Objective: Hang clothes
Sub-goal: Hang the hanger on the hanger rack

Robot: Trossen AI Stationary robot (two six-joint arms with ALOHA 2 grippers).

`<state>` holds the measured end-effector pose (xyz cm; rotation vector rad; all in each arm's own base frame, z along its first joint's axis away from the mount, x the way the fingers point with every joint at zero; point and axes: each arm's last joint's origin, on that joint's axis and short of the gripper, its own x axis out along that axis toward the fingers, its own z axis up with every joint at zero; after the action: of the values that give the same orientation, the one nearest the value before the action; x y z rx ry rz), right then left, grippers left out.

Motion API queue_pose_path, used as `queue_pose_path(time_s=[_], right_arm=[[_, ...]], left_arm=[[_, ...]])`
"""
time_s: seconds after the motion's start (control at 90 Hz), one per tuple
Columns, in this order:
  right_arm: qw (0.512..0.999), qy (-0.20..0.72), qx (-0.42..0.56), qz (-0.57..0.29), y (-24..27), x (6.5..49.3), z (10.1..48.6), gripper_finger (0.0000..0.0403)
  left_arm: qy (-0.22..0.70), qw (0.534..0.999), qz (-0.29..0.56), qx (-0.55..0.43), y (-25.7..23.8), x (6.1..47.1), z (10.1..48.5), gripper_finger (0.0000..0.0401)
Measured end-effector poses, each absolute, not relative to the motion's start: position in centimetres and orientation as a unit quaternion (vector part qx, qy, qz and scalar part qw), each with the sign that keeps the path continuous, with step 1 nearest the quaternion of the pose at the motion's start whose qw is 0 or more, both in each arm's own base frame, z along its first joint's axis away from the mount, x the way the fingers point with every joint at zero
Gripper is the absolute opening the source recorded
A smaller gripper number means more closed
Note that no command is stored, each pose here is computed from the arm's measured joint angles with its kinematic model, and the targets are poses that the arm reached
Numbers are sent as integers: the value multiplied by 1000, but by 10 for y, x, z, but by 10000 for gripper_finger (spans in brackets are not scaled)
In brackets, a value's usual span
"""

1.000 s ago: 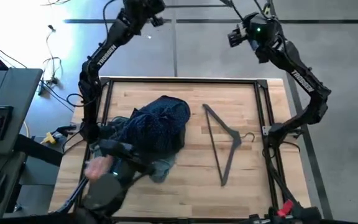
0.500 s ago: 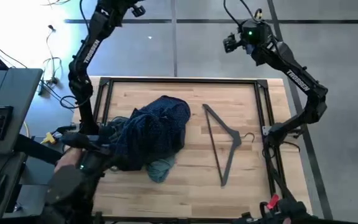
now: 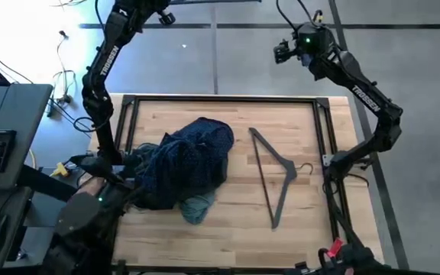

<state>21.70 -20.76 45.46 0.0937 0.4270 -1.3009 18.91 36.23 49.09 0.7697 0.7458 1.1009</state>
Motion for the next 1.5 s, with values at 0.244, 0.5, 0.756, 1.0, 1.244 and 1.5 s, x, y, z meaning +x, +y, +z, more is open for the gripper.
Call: queue_pose_path(time_s=[0.244, 0.5, 0.756, 1.0, 1.244, 1.5], right_arm=[[777, 198, 42, -596, -206, 219, 454, 321], [755, 232, 35, -613, -204, 215, 449, 321], [741, 270, 56, -612, -200, 211, 441, 321], [726, 303, 76, -612, -197, 207, 433, 321], [719, 357, 157, -575, -186, 200, 420, 321], [657, 458, 362, -477, -123, 199, 356, 316]], left_arm=[[363, 727, 491, 314, 369, 187, 474, 92], [336, 719, 524, 311, 355, 179, 493, 241], [295, 727, 534, 315, 333, 170, 515, 276], [265, 754, 522, 298, 329, 169, 518, 277], [233, 775, 532, 250, 329, 173, 516, 277], [151, 860, 460, 161, 320, 189, 514, 278]])
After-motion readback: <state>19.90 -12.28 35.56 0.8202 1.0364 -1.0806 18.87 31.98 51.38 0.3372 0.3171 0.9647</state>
